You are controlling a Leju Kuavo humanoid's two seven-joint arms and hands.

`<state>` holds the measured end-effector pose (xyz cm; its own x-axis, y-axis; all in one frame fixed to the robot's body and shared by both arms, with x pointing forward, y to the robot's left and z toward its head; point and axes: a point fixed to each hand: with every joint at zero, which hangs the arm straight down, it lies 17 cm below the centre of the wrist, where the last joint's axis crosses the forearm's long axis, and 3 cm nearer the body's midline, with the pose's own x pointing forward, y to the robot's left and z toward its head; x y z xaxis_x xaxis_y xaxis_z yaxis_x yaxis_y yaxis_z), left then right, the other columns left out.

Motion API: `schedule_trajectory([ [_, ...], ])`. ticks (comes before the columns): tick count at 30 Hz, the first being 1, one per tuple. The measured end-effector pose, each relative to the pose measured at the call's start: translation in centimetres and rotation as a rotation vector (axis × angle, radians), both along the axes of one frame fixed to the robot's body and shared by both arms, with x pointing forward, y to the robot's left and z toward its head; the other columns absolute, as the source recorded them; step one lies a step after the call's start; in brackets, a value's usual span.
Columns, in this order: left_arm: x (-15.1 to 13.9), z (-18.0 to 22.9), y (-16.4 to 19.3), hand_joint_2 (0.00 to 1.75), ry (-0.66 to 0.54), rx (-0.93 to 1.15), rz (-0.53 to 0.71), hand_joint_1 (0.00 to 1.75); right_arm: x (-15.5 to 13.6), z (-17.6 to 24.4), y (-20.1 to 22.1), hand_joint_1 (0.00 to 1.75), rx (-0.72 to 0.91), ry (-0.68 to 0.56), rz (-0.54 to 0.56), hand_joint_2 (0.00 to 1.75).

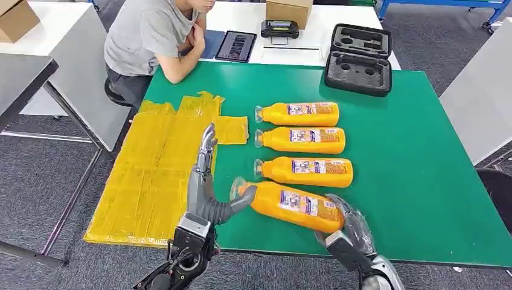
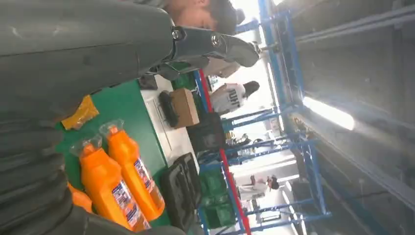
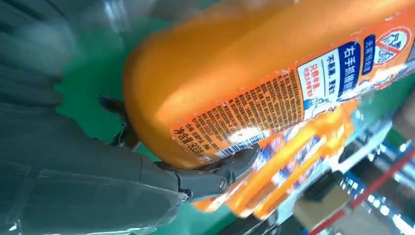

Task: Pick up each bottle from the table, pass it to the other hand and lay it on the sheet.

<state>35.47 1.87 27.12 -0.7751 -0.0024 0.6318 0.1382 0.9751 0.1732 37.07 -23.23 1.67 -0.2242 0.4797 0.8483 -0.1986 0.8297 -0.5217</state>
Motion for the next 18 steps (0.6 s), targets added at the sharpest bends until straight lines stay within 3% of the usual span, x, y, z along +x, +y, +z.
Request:
schedule_trajectory([
  [18,0.2,3.5,5.0,1.75,-0.032,-0.151,0.129,0.0,0.1,0.9,-1.3,1.75,0.072,-0.043,-0.108,1.75],
])
